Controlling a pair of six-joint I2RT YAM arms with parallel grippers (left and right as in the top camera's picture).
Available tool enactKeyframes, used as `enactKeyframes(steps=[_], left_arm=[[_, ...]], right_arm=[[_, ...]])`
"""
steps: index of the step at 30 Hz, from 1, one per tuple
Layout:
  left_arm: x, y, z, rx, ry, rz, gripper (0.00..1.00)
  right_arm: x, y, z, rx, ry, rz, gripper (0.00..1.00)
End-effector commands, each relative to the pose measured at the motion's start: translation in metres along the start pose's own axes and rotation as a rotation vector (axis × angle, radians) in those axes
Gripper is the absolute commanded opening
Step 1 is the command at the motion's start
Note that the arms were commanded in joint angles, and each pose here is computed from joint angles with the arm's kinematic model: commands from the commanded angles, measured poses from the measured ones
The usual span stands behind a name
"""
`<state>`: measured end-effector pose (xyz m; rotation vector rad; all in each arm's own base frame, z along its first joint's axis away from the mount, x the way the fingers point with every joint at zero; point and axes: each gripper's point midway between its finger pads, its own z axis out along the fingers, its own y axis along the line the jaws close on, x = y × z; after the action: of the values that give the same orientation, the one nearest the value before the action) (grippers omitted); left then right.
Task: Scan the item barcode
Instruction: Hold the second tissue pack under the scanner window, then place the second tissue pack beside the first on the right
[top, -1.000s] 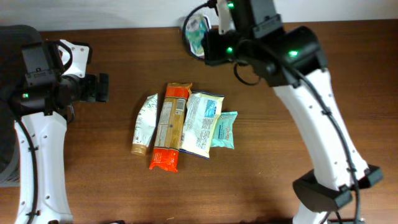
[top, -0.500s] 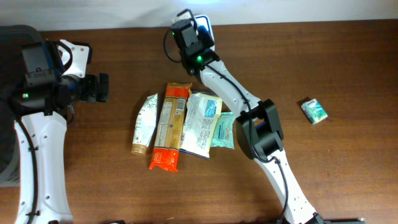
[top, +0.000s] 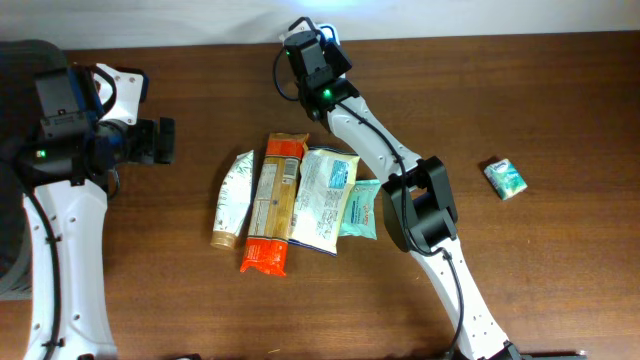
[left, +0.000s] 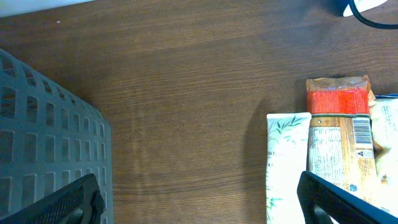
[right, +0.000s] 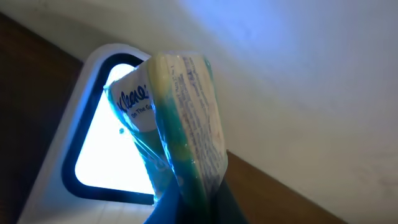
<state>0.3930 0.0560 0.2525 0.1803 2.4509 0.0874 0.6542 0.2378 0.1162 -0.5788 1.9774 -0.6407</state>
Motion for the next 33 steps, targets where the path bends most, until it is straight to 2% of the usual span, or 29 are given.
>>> enactKeyframes(steps=[1, 6, 8, 11, 13, 16, 20, 23, 27, 28, 33], left_arm=[[-0.004, 0.001, -0.007, -0.002, -0.024, 0.012, 0.99], [-0.004, 0.001, -0.007, -0.002, -0.024, 0.012, 0.99], [-0.004, 0.001, -0.007, -0.002, -0.024, 0.012, 0.99], [-0.004, 0.001, -0.007, -0.002, -0.024, 0.012, 0.99], [-0.004, 0.001, -0.007, -0.002, -0.024, 0.012, 0.99], [-0.004, 0.001, -0.007, -0.002, -0.024, 0.012, 0.99], [-0.004, 0.001, -0.007, -0.002, -0.024, 0.012, 0.99], [-0.004, 0.001, -0.007, -0.002, -0.024, 0.012, 0.99], [-0.004, 0.001, -0.007, -0.002, -0.024, 0.012, 0.99], [-0.004, 0.001, -0.007, -0.002, -0.024, 0.012, 0.99], [-0.004, 0.001, -0.007, -0.002, -0.024, 0.012, 0.99]], right_arm=[[-0.008, -0.021, -0.007, 0.076, 0.004, -0.003, 0.04], [-0.050, -0.053, -0.047, 0.080, -0.067, 0.092, 0.04], [-0.060, -0.061, -0.068, 0.010, -0.070, 0.142, 0.04], [-0.058, -0.059, -0.120, -0.273, 0.004, 0.275, 0.04], [-0.043, -0.058, -0.154, -0.435, 0.100, 0.345, 0.04], [-0.008, -0.064, -0.195, -0.588, 0.274, 0.390, 0.05], [0.066, -0.078, -0.229, -0.698, 0.586, 0.370, 0.04], [0.116, -0.084, -0.216, -0.676, 0.758, 0.392, 0.04], [0.217, -0.098, -0.192, -0.595, 1.063, 0.531, 0.04], [0.253, -0.104, -0.184, -0.574, 1.140, 0.575, 0.04], [0.321, -0.121, -0.165, -0.512, 1.222, 0.708, 0.05]])
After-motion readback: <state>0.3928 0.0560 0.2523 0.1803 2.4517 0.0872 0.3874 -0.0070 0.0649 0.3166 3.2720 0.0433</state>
